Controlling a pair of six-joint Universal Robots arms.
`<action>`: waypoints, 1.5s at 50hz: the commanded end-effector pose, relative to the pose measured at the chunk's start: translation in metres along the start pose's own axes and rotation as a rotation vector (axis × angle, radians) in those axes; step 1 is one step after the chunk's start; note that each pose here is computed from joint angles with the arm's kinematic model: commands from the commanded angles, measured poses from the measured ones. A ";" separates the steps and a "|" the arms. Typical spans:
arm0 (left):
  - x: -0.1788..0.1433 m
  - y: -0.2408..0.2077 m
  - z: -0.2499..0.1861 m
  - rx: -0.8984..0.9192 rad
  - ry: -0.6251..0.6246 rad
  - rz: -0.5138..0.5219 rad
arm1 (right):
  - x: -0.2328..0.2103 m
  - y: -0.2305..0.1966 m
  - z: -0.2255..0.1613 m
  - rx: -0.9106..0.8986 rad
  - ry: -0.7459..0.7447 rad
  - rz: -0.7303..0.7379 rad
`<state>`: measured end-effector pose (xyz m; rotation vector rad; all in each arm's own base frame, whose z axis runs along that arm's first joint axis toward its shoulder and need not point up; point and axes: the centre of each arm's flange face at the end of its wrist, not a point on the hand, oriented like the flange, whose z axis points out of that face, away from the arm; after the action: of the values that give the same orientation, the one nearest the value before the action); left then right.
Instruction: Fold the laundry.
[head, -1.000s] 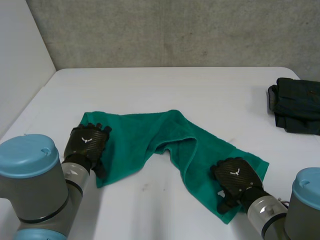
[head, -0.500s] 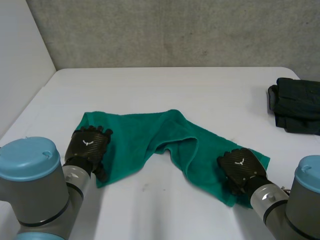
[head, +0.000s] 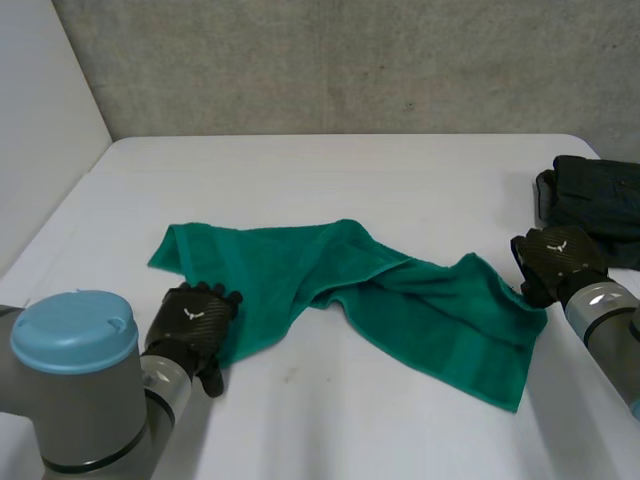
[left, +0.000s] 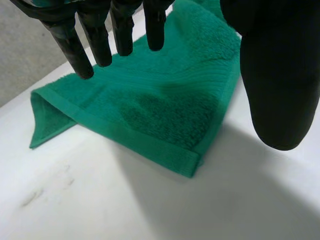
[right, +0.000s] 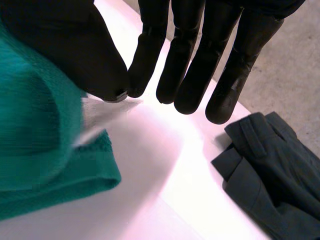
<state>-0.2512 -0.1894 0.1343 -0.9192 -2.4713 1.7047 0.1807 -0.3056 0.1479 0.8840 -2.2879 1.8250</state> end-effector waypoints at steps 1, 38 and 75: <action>0.003 0.004 0.014 -0.015 0.009 0.002 | -0.005 0.005 -0.001 -0.020 -0.021 0.002; -0.002 -0.017 0.071 0.062 -0.048 0.114 | -0.002 0.007 -0.002 -0.028 -0.011 0.006; -0.033 -0.063 0.037 0.189 -0.124 0.066 | -0.001 -0.031 -0.031 -0.128 -0.116 0.215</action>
<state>-0.2649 -0.2517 0.1822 -0.9124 -2.3251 2.0293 0.1786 -0.2814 0.1981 0.7995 -2.5520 1.7290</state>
